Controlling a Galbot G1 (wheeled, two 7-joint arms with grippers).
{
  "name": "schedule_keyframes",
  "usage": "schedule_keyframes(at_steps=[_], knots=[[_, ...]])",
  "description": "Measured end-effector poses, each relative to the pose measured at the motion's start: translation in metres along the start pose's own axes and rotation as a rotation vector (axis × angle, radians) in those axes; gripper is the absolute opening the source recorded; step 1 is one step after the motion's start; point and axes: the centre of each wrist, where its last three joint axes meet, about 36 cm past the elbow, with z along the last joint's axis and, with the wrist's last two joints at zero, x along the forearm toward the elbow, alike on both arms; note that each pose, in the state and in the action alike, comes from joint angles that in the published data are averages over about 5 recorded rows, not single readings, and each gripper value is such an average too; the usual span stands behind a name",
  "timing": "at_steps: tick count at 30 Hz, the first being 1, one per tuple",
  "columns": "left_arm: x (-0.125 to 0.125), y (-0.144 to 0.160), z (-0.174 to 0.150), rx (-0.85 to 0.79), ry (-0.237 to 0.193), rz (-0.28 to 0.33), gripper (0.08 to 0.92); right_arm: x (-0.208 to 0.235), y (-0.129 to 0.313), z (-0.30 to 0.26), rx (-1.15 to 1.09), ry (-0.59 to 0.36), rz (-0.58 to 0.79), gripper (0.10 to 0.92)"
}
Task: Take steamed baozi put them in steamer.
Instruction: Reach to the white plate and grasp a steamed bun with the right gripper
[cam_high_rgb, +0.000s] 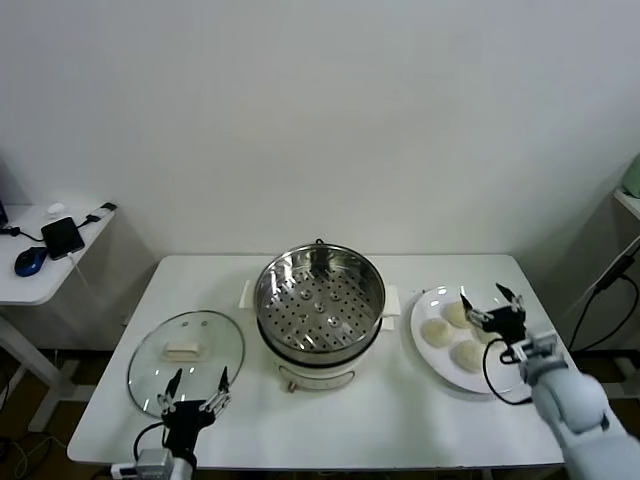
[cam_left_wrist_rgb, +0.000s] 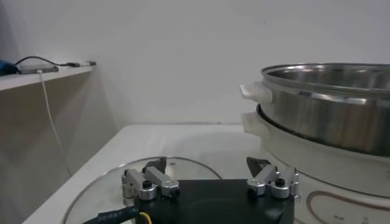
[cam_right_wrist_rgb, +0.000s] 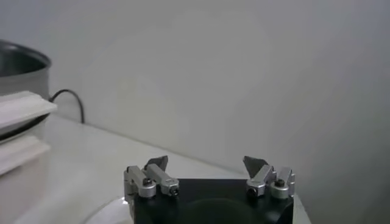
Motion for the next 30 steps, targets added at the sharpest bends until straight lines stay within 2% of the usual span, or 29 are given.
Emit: schedule_keyframes(at_steps=[7,14,21,30], knots=[[0.002,0.000,0.006,0.001,0.007,0.001,0.823,-0.021,-0.073,-0.028,0.329,0.102,-0.367,0.823],[0.000,-0.001,0.011,0.007,0.012,-0.002,0.823,-0.053,-0.120,-0.058,0.522,0.263,-0.663,0.823],[-0.003,0.000,0.013,0.010,0.015,-0.006,0.823,-0.099,-0.142,-0.089,0.617,0.413,-0.814,0.823],[-0.002,0.003,0.018,0.018,0.022,-0.010,0.823,-0.143,-0.144,-0.104,0.660,0.555,-0.872,0.823]])
